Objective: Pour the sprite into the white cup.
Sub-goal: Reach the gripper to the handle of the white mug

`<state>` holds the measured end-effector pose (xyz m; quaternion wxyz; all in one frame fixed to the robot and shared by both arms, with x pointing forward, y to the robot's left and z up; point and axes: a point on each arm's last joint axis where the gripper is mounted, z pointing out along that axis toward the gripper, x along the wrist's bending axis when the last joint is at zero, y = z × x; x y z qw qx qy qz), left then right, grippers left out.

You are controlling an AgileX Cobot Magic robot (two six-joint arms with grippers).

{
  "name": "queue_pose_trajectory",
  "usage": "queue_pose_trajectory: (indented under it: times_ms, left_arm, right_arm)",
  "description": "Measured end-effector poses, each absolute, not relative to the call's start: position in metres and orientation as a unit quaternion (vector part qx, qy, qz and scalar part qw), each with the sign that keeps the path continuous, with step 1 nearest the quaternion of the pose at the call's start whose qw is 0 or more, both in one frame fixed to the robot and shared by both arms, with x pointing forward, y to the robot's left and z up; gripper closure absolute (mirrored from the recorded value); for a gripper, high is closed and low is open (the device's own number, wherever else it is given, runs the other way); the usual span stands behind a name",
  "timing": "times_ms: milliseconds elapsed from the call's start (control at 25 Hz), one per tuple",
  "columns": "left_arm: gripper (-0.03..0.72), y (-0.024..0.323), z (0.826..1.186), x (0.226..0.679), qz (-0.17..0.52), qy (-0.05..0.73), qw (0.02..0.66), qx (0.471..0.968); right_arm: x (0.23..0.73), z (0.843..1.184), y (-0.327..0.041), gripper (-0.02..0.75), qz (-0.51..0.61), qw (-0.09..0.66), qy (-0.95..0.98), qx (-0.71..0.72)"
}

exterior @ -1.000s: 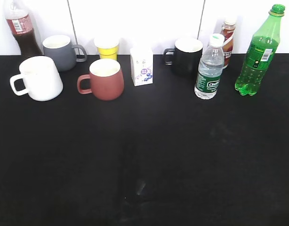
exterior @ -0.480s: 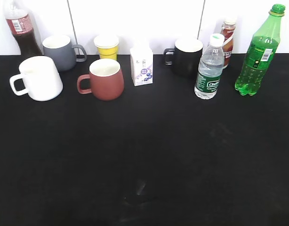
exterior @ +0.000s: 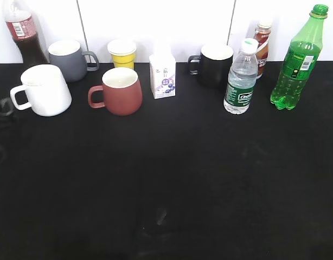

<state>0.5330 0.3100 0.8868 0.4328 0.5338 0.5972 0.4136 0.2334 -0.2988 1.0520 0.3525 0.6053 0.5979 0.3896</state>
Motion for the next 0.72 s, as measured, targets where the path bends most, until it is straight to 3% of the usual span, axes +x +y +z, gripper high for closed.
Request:
queue_pose_trajectory:
  times_ms: [240,600,680,720]
  left_arm:
    - [0.198,0.327,0.862,0.602,0.417,0.577,0.436,0.551]
    - [0.253,0.347,0.843,0.657,0.42,0.556,0.419,0.582]
    - [0.337,0.348,0.842,0.667,0.424,0.549,0.422,0.584]
    - [0.454,0.347,0.843,0.668,0.423,0.546,0.422,0.587]
  right_arm:
    - [0.233,1.052,-0.298,0.173,0.391,0.351,0.598,0.605]
    - [0.233,1.054,-0.287,0.173,0.44,0.3,0.597,0.6]
    - [0.233,1.054,-0.287,0.173,0.44,0.3,0.597,0.6]
    - [0.233,1.054,-0.287,0.173,0.441,0.3,0.596,0.6]
